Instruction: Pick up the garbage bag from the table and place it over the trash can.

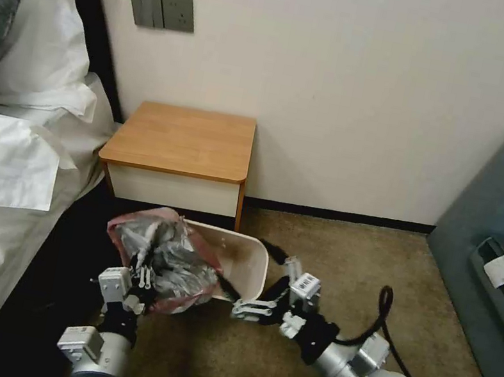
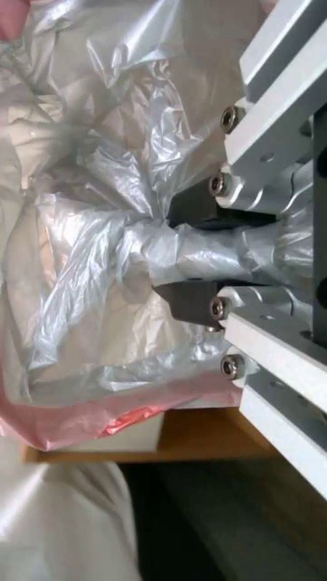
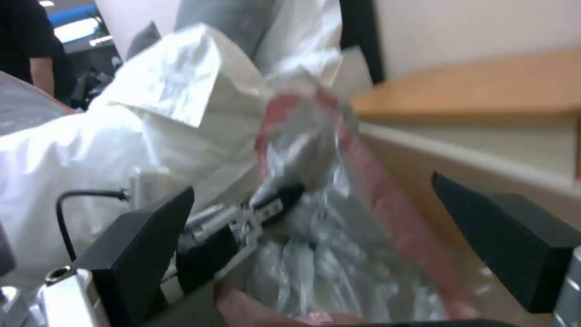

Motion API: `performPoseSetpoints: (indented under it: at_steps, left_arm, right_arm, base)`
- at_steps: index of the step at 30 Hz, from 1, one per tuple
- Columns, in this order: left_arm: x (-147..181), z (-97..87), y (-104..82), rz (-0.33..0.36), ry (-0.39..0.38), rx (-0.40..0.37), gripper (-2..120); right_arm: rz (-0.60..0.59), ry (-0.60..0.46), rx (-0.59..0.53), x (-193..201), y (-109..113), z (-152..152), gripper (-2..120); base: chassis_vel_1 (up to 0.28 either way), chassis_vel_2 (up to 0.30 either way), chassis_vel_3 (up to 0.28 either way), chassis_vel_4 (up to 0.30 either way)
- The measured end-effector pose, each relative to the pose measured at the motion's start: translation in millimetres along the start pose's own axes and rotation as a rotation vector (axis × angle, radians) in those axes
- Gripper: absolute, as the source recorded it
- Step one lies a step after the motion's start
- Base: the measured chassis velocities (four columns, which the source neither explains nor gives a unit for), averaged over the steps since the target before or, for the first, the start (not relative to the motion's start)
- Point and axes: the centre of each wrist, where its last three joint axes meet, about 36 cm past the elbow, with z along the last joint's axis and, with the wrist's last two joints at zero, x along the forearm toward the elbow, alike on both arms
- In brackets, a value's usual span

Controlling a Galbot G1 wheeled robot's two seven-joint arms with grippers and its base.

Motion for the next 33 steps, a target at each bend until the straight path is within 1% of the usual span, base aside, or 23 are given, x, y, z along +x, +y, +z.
performPoseSetpoints:
  at_steps: [2, 4, 6, 7, 8, 10, 13, 14, 15, 18, 19, 20, 21, 22, 24, 25, 26, 27, 28, 29, 30, 33]
  left_arm:
    - [2.1, 1.0, -0.2, 0.019, -0.012, -0.015, 13]
    - [3.3, 1.6, -0.7, 0.024, -0.016, -0.020, 13]
    - [6.2, 5.2, -2.4, 0.037, -0.021, -0.032, 13]
    - [6.2, 5.2, -2.4, 0.037, -0.021, -0.032, 13]
    - [8.2, 7.7, -3.1, 0.047, -0.019, -0.041, 13]
    - [9.7, 9.4, -3.7, 0.054, -0.017, -0.043, 13]
    - [10.6, 10.4, -4.1, 0.057, -0.016, -0.042, 13]
    - [10.9, 10.7, -4.4, 0.055, -0.016, -0.040, 13]
    - [11.0, 10.8, -4.9, 0.052, -0.015, -0.032, 13]
    - [10.8, 10.7, -4.9, 0.050, -0.015, -0.028, 13]
    - [10.3, 10.5, -4.7, 0.048, -0.014, -0.025, 13]
    - [10.1, 10.4, -4.6, 0.047, -0.014, -0.023, 13]
    - [10.0, 10.3, -4.3, 0.046, -0.013, -0.021, 13]
    - [10.0, 10.3, -4.3, 0.046, -0.013, -0.021, 13]
    - [10.0, 10.2, -4.0, 0.046, -0.012, -0.021, 13]
    - [9.9, 9.9, -3.9, 0.046, -0.012, -0.021, 13]
    - [9.9, 9.9, -3.9, 0.046, -0.012, -0.021, 13]
    - [9.8, 9.7, -3.7, 0.045, -0.013, -0.021, 13]
    - [9.6, 9.6, -3.5, 0.044, -0.013, -0.021, 13]
    - [9.1, 9.4, -3.1, 0.042, -0.014, -0.020, 13]
    - [9.1, 9.4, -3.1, 0.042, -0.014, -0.020, 13]
    - [7.6, 8.8, -2.0, 0.033, -0.014, -0.021, 13]
  right_arm:
    - [0.012, 0.026, -0.058, -12.9, 1.4, 1.2, 100]
    - [0.016, 0.034, -0.076, -20.3, 0.1, 2.4, 100]
    - [0.039, 0.052, -0.064, -35.8, -9.6, 7.6, 100]
    - [0.039, 0.052, -0.064, -35.8, -9.6, 7.6, 100]
    - [0.056, 0.067, -0.045, -43.3, -17.6, 12.5, 100]
    - [0.068, 0.080, -0.034, -48.6, -24.9, 17.7, 100]
    - [0.074, 0.091, -0.032, -53.4, -30.3, 22.3, 100]
    - [0.074, 0.093, -0.033, -55.3, -31.8, 24.4, 99]
    - [0.069, 0.091, -0.035, -56.5, -32.1, 26.8, 93]
    - [0.066, 0.091, -0.034, -56.6, -31.6, 28.2, 91]
    - [0.061, 0.092, -0.032, -56.4, -29.9, 30.5, 84]
    - [0.059, 0.092, -0.030, -56.4, -29.6, 31.0, 80]
    - [0.056, 0.091, -0.026, -56.4, -29.5, 31.4, 73]
    - [0.056, 0.091, -0.026, -56.4, -29.5, 31.4, 73]
    - [0.054, 0.088, -0.022, -56.6, -29.5, 31.1, 65]
    - [0.053, 0.086, -0.017, -56.8, -29.9, 30.6, 59]
    - [0.053, 0.086, -0.017, -56.8, -29.9, 30.6, 59]
    - [0.052, 0.086, -0.011, -56.7, -30.4, 30.2, 52]
    - [0.052, 0.086, -0.008, -56.6, -30.6, 30.1, 51]
    - [0.049, 0.085, -0.002, -56.5, -30.8, 30.1, 44]
    - [0.049, 0.085, -0.002, -56.5, -30.8, 30.1, 44]
    - [0.049, 0.082, 0.005, -57.1, -31.3, 32.0, 29]
  base:
    - [0.000, 0.000, 0.000, 0.000]
    - [0.000, 0.000, 0.000, 0.000]
    - [0.000, 0.000, 0.000, 0.000]
    - [0.000, 0.000, 0.000, 0.000]
    - [0.000, 0.000, 0.000, 0.000]
    - [0.000, 0.000, 0.000, 0.000]
    - [0.000, 0.000, 0.000, 0.000]
    - [0.000, 0.000, 0.000, 0.000]
    - [0.000, 0.000, 0.000, 0.000]
    - [0.000, 0.000, 0.000, 0.000]
    - [0.000, 0.000, 0.000, 0.000]
    - [0.000, 0.000, 0.000, 0.000]
    - [0.000, 0.000, 0.000, 0.000]
    - [0.000, 0.000, 0.000, 0.000]
    - [0.000, 0.000, 0.000, 0.000]
    - [0.000, 0.000, 0.000, 0.000]
    - [0.000, 0.000, 0.000, 0.000]
    - [0.000, 0.000, 0.000, 0.000]
    - [0.000, 0.000, 0.000, 0.000]
    - [0.000, 0.000, 0.000, 0.000]
    - [0.000, 0.000, 0.000, 0.000]
    - [0.000, 0.000, 0.000, 0.000]
